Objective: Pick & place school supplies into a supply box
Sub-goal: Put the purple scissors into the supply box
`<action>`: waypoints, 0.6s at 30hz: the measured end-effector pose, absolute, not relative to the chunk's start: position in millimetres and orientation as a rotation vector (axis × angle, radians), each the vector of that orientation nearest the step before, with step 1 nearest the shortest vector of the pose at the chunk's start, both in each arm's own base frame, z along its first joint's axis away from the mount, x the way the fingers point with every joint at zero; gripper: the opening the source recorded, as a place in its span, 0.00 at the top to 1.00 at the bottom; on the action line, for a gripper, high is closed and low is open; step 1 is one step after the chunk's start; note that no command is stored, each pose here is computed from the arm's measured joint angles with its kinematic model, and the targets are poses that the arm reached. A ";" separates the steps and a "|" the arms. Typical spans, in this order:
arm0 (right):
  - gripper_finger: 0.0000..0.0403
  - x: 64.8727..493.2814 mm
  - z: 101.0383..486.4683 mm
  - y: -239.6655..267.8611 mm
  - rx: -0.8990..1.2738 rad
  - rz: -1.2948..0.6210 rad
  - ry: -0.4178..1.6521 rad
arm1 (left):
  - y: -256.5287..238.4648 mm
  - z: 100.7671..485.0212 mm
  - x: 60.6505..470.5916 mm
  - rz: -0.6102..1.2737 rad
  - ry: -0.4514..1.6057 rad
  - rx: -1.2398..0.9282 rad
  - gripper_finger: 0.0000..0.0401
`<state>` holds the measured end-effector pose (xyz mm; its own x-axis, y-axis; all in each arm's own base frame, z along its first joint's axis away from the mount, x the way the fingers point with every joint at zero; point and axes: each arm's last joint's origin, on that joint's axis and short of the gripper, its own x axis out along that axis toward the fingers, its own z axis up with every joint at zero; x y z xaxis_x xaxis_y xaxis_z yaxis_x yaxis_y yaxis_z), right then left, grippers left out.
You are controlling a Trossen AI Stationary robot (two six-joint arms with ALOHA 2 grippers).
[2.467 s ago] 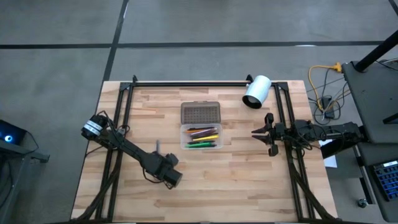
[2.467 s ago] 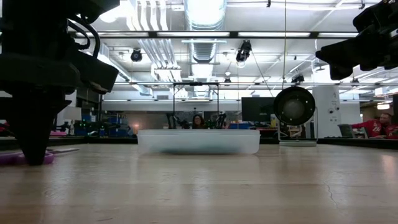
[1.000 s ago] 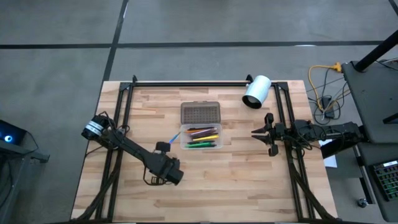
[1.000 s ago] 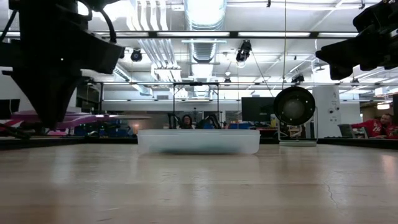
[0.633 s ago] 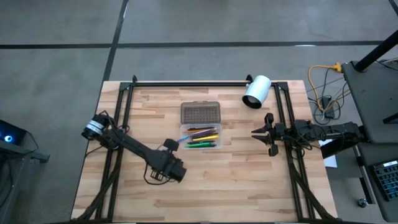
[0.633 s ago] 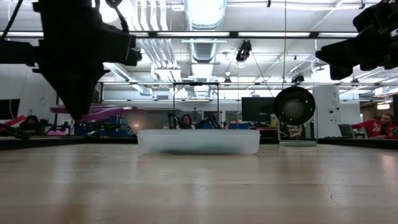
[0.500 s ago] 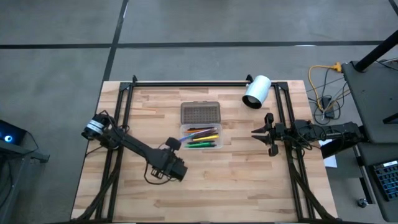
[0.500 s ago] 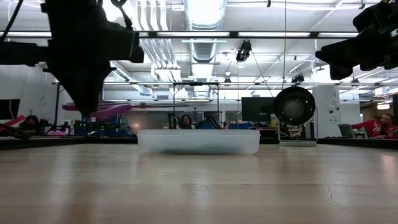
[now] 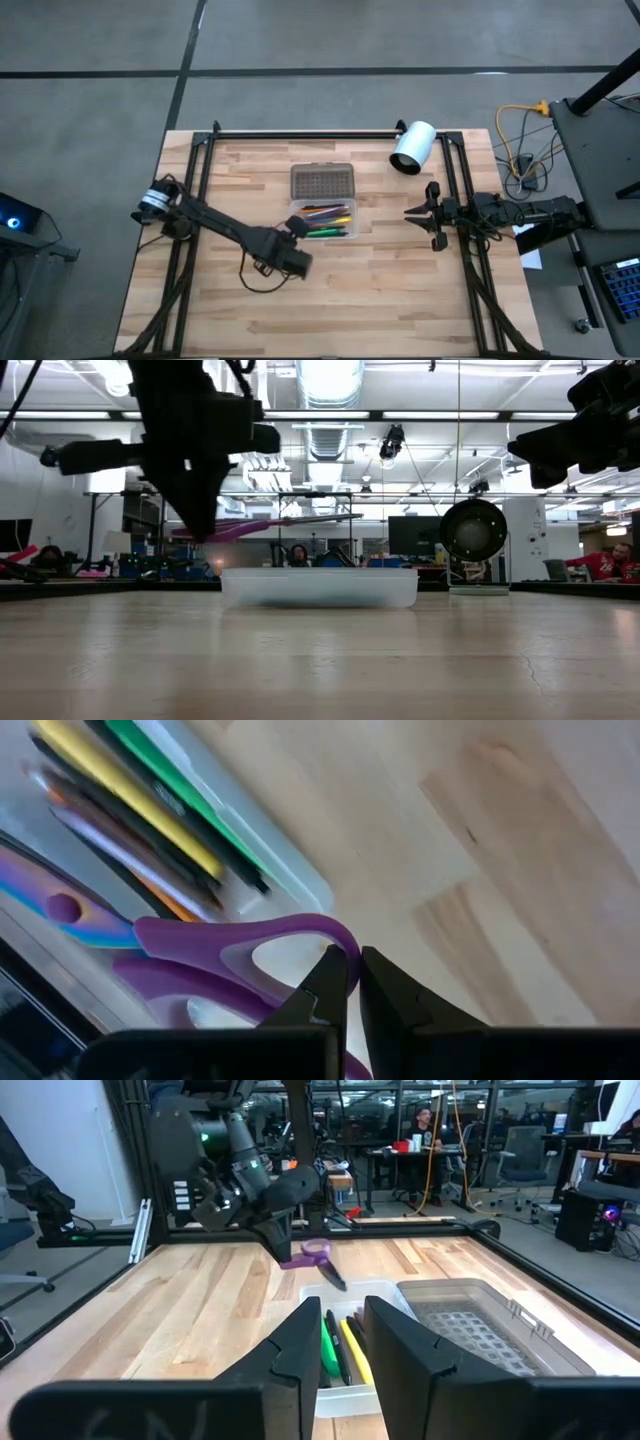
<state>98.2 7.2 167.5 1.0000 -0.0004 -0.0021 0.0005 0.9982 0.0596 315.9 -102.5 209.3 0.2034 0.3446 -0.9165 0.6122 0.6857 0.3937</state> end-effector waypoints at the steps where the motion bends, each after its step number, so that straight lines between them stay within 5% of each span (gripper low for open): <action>1: 0.81 98.2 167.5 7.2 0.060 -0.001 0.002 | -100.9 209.4 318.1 -0.237 1.390 0.878 1.00; 18: 0.83 98.3 167.5 7.2 0.060 0.000 0.002 | -77.9 209.5 334.7 -0.330 1.311 1.017 1.00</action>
<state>98.3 7.2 167.5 1.0000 -0.0004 -0.0021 0.0005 0.9982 0.0598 334.7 -77.9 209.5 0.2841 0.3287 -0.9007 0.7155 0.5526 0.4274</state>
